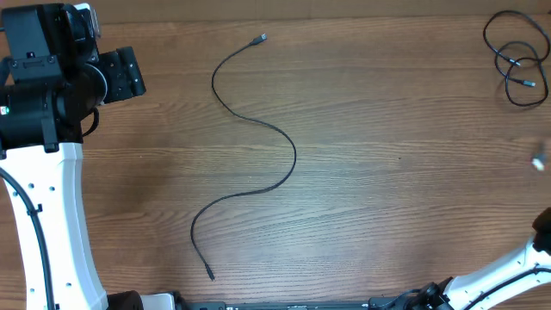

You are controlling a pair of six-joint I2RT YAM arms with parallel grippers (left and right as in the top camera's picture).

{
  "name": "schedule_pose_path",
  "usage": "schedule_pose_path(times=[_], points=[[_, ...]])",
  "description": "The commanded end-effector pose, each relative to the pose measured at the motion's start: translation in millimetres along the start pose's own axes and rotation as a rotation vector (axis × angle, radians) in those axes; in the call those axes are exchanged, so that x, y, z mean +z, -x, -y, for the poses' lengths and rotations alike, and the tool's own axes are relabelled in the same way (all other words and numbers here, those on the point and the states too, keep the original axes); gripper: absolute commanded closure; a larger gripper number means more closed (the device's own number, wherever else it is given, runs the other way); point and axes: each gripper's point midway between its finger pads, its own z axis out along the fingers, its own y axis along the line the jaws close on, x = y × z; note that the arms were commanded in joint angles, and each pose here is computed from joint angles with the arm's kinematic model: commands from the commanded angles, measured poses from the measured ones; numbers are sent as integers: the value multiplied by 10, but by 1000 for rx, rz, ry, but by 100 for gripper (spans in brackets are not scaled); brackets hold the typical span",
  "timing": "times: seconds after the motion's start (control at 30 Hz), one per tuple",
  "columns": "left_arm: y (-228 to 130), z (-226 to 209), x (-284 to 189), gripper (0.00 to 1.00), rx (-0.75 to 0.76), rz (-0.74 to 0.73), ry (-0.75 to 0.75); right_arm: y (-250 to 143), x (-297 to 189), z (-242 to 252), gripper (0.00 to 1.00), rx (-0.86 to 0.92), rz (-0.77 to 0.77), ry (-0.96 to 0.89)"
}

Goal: Untangle cables

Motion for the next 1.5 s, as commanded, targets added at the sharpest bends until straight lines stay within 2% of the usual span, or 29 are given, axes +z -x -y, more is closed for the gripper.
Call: schedule_pose_path(times=[0.0,0.17,0.47,0.63,0.83,0.97,1.07,1.2,1.47], points=[[-6,18,-5,21,10,-4,-18,291,-143,-149,96,-18,52,8],[-15,16,-5,21,11,-7,-17,-53,-105,18,96,21,-64,-71],[-25,12,-5,20,12,-11,-16,-634,-142,275,96,122,-205,-98],[-31,11,-5,20,19,-13,-15,-695,-291,557,96,183,-208,-143],[-31,11,-5,20,19,-13,-15,-707,-684,1152,96,308,-166,-256],[-22,14,-5,20,19,-10,-16,-450,-1132,1358,96,385,-47,-176],[-16,16,-5,20,19,-8,-17,-365,-1309,1517,96,452,5,-203],[-40,13,-5,20,19,-17,-16,-513,-1226,1530,96,470,-28,-220],[-88,5,-7,20,18,-37,-13,-1014,-610,1197,96,466,-169,-217]])
